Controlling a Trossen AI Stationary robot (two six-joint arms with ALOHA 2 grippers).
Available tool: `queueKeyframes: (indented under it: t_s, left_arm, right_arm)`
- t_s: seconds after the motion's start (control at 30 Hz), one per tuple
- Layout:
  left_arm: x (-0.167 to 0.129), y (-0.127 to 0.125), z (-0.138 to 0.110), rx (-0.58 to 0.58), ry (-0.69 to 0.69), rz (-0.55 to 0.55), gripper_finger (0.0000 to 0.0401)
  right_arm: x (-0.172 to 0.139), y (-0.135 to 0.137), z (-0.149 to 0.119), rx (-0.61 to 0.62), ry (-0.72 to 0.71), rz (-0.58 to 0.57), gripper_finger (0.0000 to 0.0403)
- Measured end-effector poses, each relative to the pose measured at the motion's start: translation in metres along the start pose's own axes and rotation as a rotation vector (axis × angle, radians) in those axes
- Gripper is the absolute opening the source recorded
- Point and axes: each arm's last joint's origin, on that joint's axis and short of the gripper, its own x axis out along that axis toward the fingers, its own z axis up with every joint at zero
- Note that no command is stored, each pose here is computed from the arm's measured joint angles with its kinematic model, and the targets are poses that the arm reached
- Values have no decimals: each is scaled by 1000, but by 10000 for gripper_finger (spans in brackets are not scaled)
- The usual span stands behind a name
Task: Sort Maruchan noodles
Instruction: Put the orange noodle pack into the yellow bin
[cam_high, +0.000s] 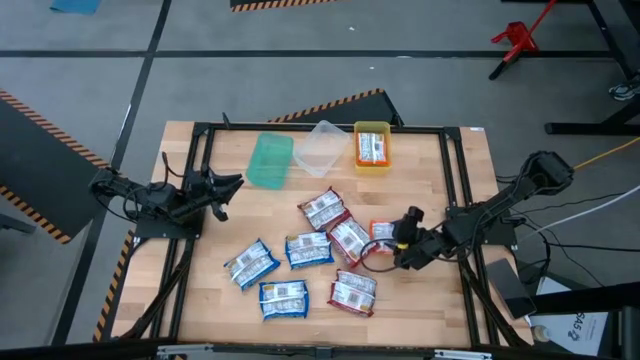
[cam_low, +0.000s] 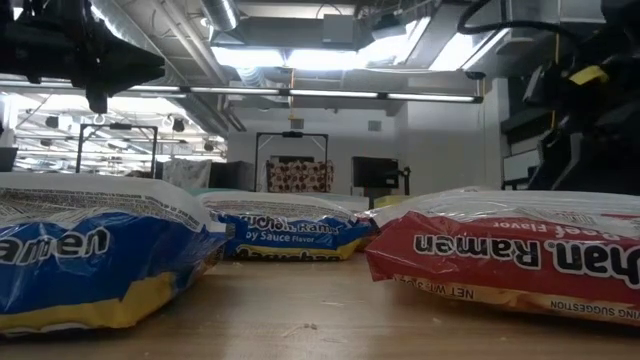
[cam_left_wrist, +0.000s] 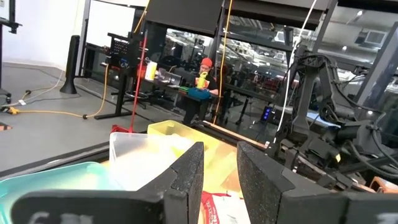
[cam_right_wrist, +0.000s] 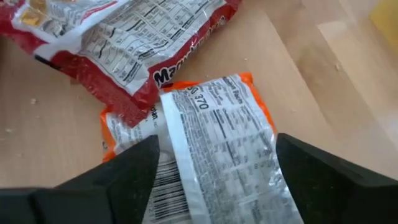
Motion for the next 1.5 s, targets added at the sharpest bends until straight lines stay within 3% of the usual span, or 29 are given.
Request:
queueKeyframes:
  t_s: [0.2,0.6,0.67,0.93,1.3,1.5]
  left_arm:
    - [0,0,0,0,1,1,90]
    - [0,0,0,-4,1,0,90]
    - [0,0,0,-5,1,1,90]
    - [0,0,0,-5,1,1,90]
    - [0,0,0,-5,2,-6,90]
    - [0,0,0,2,2,-7,90]
  right_arm:
    - [4,-2,-6,22,-16,11,255]
    - [4,-6,-9,-12,-4,-41,31]
    - [4,-6,-9,-9,-7,-52,9]
    - [3,-7,-6,76,-43,-111,2]
    - [-10,-2,18,161,-152,-214,0]
    - [-13,-1,22,166,-167,-228,2]
